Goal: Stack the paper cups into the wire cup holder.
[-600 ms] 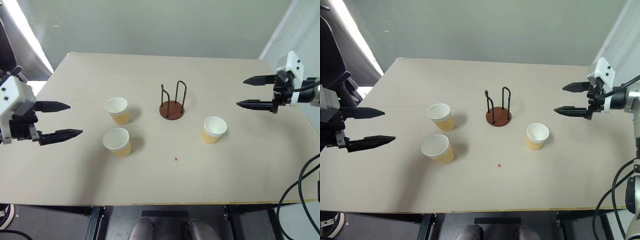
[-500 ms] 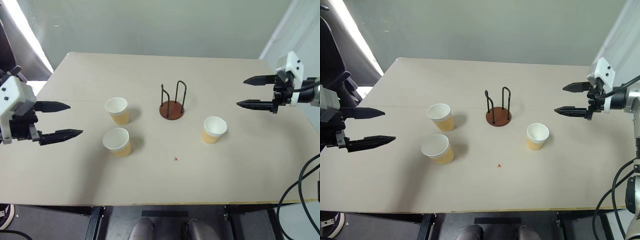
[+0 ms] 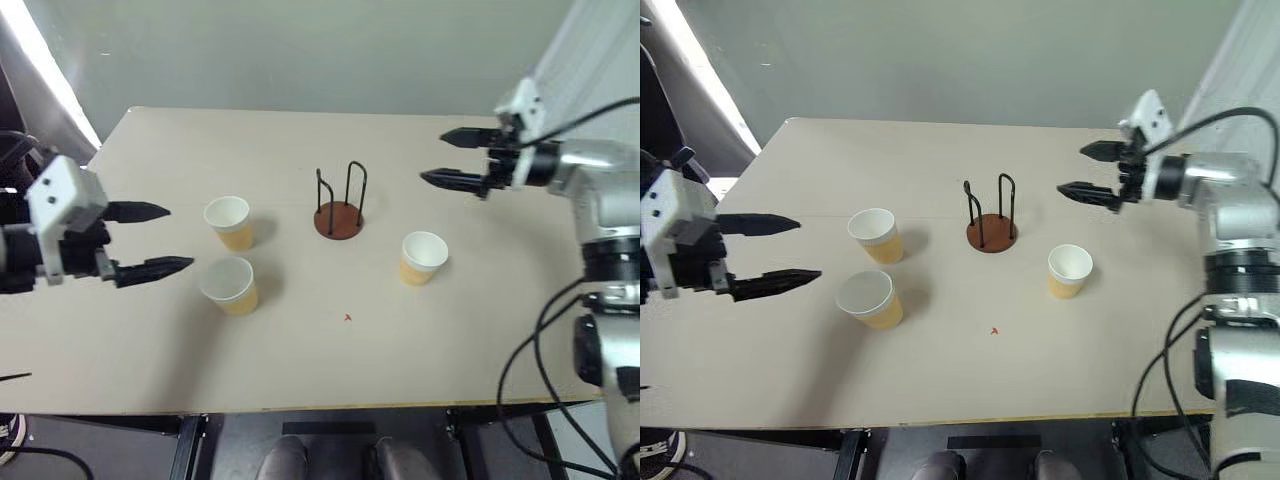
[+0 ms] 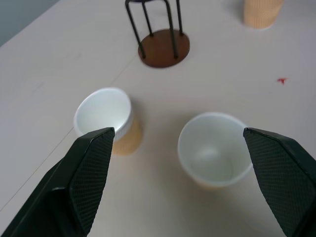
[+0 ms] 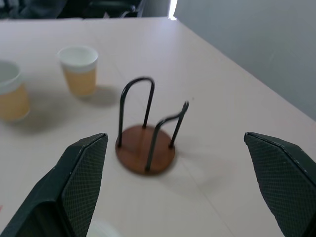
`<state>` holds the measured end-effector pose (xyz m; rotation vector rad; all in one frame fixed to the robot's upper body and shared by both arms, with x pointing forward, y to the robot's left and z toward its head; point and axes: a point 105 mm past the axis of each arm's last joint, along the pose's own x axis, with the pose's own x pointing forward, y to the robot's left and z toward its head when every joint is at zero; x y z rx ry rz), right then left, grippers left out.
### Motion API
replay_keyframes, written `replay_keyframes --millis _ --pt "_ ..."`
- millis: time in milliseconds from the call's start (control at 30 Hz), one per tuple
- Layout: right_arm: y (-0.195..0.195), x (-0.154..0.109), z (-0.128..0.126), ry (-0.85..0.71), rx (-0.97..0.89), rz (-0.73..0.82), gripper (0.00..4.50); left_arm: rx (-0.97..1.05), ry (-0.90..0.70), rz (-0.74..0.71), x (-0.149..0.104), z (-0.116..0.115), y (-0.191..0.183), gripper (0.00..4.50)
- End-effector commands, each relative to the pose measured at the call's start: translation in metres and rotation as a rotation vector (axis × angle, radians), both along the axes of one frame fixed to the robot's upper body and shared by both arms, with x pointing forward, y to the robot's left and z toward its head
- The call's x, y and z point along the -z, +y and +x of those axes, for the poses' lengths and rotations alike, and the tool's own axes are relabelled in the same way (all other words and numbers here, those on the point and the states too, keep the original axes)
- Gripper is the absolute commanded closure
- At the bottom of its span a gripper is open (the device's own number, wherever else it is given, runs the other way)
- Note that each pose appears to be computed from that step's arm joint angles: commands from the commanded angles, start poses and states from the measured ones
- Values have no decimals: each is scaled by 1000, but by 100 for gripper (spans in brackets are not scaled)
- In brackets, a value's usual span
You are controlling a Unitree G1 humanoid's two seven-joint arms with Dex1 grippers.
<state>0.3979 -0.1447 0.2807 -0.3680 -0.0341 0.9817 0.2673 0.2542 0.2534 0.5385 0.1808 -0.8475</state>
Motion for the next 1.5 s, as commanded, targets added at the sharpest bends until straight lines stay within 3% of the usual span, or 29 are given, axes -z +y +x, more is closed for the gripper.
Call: replay_keyframes --millis 33,300,867,1000,1233,1333,1500 --pt "20 3 7 22 21 -10 0 18 -46 -1 -8 -1 -13 4" --pt "48 32 21 127 33 -20 0 2 -54 -16 -7 -5 -17 4" --pt "83 47 49 169 71 39 0 -58 -76 -11 -10 -14 -12 4" --pt "86 43 50 161 69 65 90 -60 -80 -9 -10 -13 -12 0" --pt "79 41 40 175 18 10 337 -18 -71 1 -14 -14 -16 0" --pt "78 49 15 203 -71 -61 448 50 -49 19 -14 -16 -25 0" --pt "75 70 -43 266 -193 -141 448 130 -29 29 -13 -12 -38 0"
